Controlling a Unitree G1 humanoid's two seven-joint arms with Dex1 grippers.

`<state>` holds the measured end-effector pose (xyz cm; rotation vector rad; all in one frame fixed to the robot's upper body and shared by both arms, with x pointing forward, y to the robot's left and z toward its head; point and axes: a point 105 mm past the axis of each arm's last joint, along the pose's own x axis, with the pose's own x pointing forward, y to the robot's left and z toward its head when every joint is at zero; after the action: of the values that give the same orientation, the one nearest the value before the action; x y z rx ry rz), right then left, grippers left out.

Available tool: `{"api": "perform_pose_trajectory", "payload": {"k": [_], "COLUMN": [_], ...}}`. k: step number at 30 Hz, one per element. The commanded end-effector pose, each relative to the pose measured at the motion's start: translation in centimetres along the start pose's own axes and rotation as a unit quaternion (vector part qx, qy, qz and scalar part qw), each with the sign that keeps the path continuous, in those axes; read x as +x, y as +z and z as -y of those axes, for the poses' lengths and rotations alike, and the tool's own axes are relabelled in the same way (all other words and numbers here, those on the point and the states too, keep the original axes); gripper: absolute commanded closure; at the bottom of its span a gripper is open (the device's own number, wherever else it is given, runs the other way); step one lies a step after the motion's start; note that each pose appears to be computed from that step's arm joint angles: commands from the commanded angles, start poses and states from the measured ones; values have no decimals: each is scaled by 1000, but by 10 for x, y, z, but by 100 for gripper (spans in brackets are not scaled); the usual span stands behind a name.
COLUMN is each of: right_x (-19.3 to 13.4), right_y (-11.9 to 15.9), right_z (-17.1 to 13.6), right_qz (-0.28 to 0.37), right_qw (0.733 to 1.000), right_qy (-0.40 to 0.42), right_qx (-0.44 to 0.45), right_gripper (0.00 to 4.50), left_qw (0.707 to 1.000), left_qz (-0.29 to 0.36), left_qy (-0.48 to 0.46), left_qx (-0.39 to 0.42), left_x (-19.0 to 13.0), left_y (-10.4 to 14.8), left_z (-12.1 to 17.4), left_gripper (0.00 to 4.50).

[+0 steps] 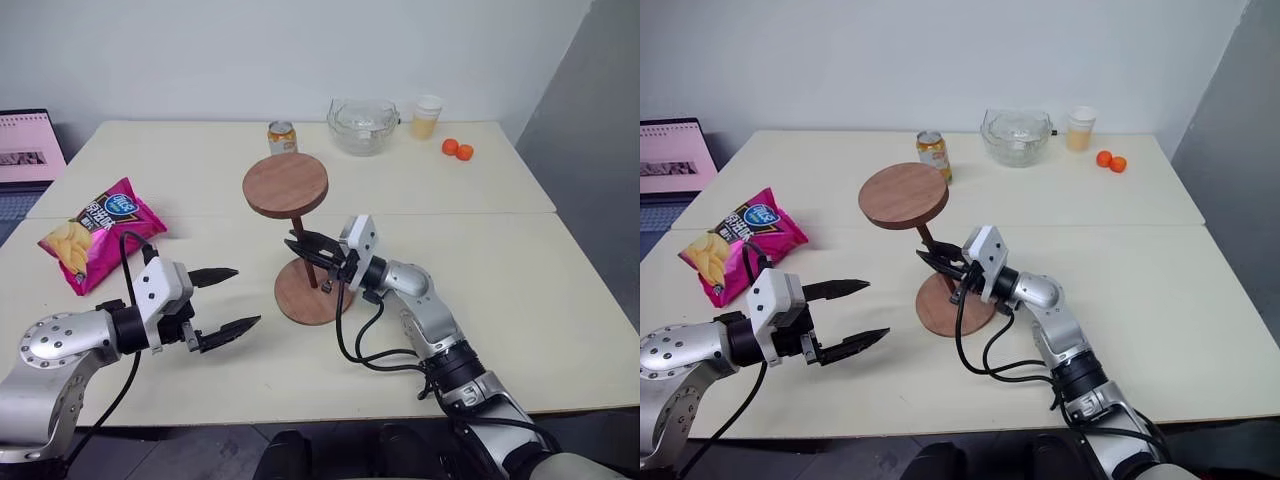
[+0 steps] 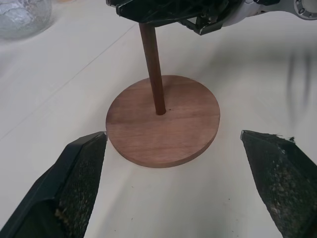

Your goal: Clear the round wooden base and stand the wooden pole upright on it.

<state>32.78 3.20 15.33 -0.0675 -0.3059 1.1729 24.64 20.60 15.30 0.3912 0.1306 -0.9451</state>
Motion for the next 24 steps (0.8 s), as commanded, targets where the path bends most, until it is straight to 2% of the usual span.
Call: {"api": "perform_pose_trajectory", "payload": {"k": [1,16,24], "right_x": [-33,-28,-16], "right_y": [-67,-47,-22], "right_z": [7,6,-2], "right_qz": [-140,-120,-79], "right_qw": [988,991,996], "right_qy": [-34,-24,-2], "right_qx": [58,49,32], "right_gripper": [425,425,425], "left_qw": [1000,1000,1000], "left_qz": [3,4,3], "left_qy": [-3,1,-1], "left_qx": [18,17,20], "left_x": [0,3,4], "left_y": [7,10,10], "left_z": [-1,-3,-2], "left_gripper": [0,0,0]}}
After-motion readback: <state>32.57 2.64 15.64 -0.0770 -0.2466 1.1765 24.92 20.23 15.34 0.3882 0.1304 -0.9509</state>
